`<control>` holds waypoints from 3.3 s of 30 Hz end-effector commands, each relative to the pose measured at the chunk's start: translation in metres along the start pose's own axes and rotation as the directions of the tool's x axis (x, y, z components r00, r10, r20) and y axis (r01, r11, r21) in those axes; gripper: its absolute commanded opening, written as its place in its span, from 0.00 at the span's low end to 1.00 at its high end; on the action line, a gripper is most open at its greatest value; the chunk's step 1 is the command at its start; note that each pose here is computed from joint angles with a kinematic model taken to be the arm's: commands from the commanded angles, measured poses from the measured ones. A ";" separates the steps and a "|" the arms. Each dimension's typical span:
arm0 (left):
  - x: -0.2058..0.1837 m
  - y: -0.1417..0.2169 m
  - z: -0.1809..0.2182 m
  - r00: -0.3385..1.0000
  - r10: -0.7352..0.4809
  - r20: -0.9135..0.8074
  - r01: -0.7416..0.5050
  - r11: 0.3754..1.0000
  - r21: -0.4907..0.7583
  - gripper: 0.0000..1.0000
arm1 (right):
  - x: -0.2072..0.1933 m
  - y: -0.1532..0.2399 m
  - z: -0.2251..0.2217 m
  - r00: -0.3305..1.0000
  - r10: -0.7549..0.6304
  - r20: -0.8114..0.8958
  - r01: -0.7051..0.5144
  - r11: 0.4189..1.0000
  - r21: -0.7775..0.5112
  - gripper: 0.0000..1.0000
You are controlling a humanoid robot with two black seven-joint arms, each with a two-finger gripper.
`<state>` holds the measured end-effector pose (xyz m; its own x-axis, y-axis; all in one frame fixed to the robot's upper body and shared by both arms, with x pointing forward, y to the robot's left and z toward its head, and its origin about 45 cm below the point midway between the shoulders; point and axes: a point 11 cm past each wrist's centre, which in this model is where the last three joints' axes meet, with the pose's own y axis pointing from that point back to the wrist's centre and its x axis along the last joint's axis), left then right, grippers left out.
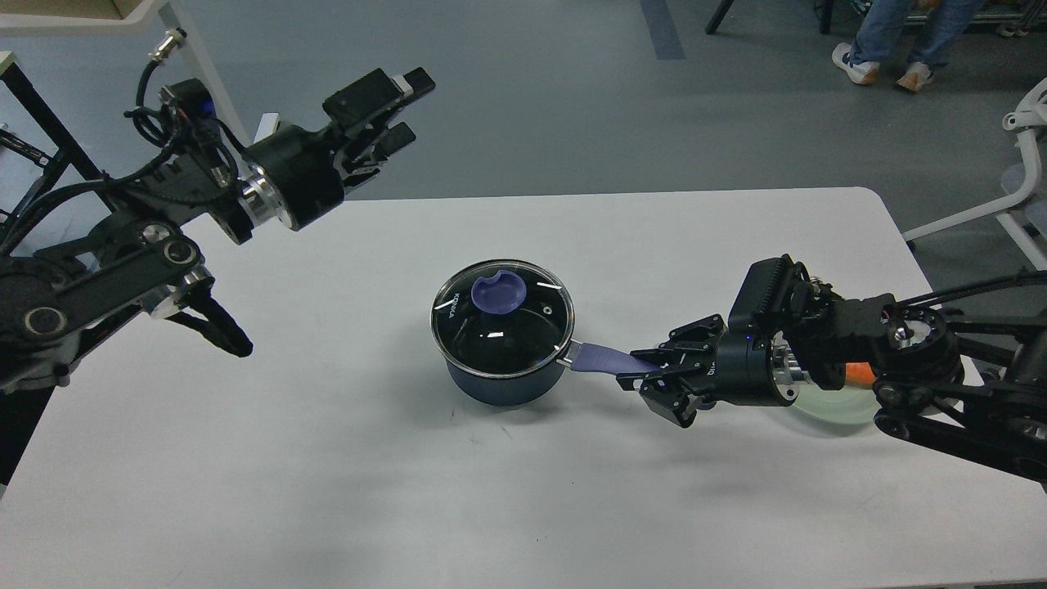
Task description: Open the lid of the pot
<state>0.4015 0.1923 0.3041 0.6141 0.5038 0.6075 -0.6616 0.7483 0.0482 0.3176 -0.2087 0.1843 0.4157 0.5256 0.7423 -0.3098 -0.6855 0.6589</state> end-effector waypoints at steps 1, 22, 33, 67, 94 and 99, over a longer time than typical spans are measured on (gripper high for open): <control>-0.042 -0.017 0.008 0.964 -0.124 0.234 0.135 0.990 -0.029 0.97 | 0.001 0.000 0.000 1.000 0.000 -0.001 0.000 1.000 0.003 0.20; -0.105 -0.014 -0.063 0.633 -0.379 0.675 0.342 0.919 0.196 0.95 | -0.002 -0.001 -0.002 1.000 -0.005 0.002 0.005 1.000 0.006 0.20; -0.119 -0.005 -0.075 0.603 -0.426 0.674 0.383 0.896 0.224 0.68 | -0.001 -0.001 -0.002 1.000 -0.003 0.001 0.003 1.000 0.007 0.20; -0.017 0.226 -0.161 0.695 -0.511 0.505 0.181 0.805 0.565 0.42 | -0.009 0.000 -0.001 1.000 -0.011 0.020 0.011 1.000 0.003 0.20; -0.059 0.237 -0.174 0.712 -0.527 0.464 0.226 0.798 0.559 0.85 | -0.007 0.000 -0.001 1.000 -0.002 0.018 0.002 1.000 0.004 0.48; -0.033 0.219 -0.164 0.757 -0.439 0.483 0.152 0.838 0.524 0.97 | 0.001 0.002 0.002 0.997 0.044 0.070 -0.044 0.999 -0.004 0.81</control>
<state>0.2913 0.4136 0.1488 0.5702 -0.2173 0.7922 -0.6479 0.4740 0.5963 0.3147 -0.2114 0.1810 0.4407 0.5022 0.7440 -0.3107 -0.6923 0.6513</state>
